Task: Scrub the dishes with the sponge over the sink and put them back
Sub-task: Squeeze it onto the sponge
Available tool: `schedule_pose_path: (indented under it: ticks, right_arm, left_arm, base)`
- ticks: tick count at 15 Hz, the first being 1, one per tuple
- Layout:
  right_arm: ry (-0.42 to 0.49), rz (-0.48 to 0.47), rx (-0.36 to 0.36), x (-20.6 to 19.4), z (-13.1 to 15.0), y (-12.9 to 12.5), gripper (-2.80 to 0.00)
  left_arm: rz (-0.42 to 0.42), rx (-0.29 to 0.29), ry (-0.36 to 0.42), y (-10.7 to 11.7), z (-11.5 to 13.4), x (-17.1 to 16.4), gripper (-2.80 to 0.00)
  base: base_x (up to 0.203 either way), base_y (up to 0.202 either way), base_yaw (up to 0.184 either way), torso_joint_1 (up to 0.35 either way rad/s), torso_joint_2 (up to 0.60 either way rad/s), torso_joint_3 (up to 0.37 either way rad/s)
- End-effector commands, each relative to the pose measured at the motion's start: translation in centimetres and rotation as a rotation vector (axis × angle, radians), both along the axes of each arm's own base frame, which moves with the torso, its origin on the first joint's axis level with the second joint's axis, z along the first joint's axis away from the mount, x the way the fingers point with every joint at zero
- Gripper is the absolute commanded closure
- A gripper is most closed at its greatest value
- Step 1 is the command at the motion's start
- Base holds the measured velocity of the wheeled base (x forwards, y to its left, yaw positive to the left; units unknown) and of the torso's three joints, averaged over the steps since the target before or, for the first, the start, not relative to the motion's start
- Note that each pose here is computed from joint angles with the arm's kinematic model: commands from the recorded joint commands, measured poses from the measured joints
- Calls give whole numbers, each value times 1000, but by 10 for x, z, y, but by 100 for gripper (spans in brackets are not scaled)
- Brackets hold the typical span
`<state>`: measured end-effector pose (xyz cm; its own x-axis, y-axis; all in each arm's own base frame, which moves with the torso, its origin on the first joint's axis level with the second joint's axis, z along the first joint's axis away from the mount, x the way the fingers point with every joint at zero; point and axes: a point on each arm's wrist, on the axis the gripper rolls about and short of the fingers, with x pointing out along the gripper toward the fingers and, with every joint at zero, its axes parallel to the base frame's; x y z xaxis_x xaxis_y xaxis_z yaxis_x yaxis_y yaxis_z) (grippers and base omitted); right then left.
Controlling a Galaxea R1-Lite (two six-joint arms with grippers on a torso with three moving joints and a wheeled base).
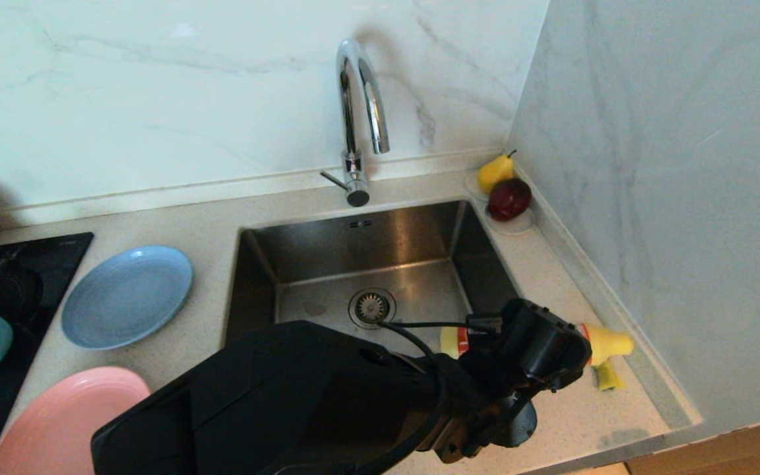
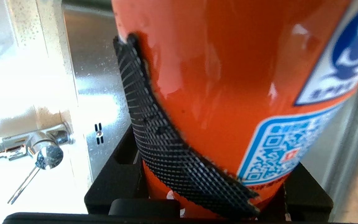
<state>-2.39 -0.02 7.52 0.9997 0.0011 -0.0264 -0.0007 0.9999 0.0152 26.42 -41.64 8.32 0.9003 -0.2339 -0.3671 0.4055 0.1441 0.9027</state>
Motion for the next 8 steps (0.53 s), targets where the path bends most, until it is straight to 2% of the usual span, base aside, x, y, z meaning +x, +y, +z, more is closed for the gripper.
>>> schedule_pose_path:
  ticks: [1,8]
  right_arm:
    - [-2,0,0,0,0,0,0]
    - [-2,0,0,0,0,0,0]
  left_arm:
    - [2,12,-1,-2,-4,1,0]
    - [29,34,-11,-5,-13,4,0]
  base:
    - [0,0,0,0,0,0]
    - [0,0,0,0,0,0]
